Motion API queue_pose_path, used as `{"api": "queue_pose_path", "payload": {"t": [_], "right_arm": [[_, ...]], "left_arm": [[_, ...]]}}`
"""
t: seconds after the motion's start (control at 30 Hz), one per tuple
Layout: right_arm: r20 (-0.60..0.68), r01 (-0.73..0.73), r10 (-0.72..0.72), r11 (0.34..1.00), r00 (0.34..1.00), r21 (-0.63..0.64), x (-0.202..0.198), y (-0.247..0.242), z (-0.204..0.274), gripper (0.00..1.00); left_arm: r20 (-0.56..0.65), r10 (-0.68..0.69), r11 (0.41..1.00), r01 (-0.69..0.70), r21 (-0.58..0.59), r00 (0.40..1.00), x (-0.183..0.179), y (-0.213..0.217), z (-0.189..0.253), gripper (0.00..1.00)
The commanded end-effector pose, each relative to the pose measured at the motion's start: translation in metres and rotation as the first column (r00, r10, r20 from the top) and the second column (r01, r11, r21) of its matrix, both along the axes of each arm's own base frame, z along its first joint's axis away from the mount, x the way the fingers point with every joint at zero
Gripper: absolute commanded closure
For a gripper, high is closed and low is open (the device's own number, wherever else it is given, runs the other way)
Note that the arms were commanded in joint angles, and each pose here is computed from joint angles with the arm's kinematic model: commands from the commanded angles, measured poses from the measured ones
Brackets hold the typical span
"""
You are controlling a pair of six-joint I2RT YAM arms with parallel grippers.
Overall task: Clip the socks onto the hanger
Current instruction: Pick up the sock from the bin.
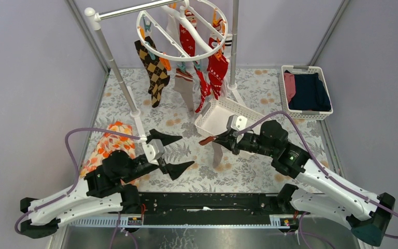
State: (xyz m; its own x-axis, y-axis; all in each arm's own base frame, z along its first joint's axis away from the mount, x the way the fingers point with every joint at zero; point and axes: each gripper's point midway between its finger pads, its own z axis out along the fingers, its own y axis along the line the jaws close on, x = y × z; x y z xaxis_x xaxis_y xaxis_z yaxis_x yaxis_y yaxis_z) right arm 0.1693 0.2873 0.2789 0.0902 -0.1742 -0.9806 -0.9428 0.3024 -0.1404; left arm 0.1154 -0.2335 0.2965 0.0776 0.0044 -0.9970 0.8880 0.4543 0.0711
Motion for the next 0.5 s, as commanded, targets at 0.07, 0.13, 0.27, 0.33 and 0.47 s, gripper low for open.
{"api": "queue_pose_path", "payload": {"t": [0.07,0.13,0.27,0.33,0.47], "right_arm": [[0.082,-0.061,0.052,0.992,0.995,0.109,-0.020,-0.007,0.024,1.00],[0.095,-0.062,0.050,0.991,0.994,0.122,-0.024,-0.011,0.025,1.00],[0.104,-0.080,0.068,0.990,0.992,0.119,-0.029,-0.014,0.024,1.00],[0.097,-0.092,0.081,0.990,0.992,0.108,-0.031,-0.013,0.021,1.00],[0.091,-0.111,0.102,0.989,0.991,0.102,-0.033,-0.011,0.021,1.00]], "left_arm": [[-0.044,-0.107,0.981,0.098,-0.170,0.993,-0.012,-0.028,0.039,0.01],[-0.076,-0.111,0.978,0.095,-0.188,0.991,-0.012,-0.029,0.042,0.01],[-0.106,-0.080,0.965,0.050,-0.259,0.991,-0.009,-0.020,0.048,0.01],[-0.122,-0.065,0.964,0.031,-0.264,0.990,-0.008,-0.016,0.046,0.01],[-0.171,-0.049,0.966,0.003,-0.257,0.984,-0.006,-0.013,0.043,0.02]]}}
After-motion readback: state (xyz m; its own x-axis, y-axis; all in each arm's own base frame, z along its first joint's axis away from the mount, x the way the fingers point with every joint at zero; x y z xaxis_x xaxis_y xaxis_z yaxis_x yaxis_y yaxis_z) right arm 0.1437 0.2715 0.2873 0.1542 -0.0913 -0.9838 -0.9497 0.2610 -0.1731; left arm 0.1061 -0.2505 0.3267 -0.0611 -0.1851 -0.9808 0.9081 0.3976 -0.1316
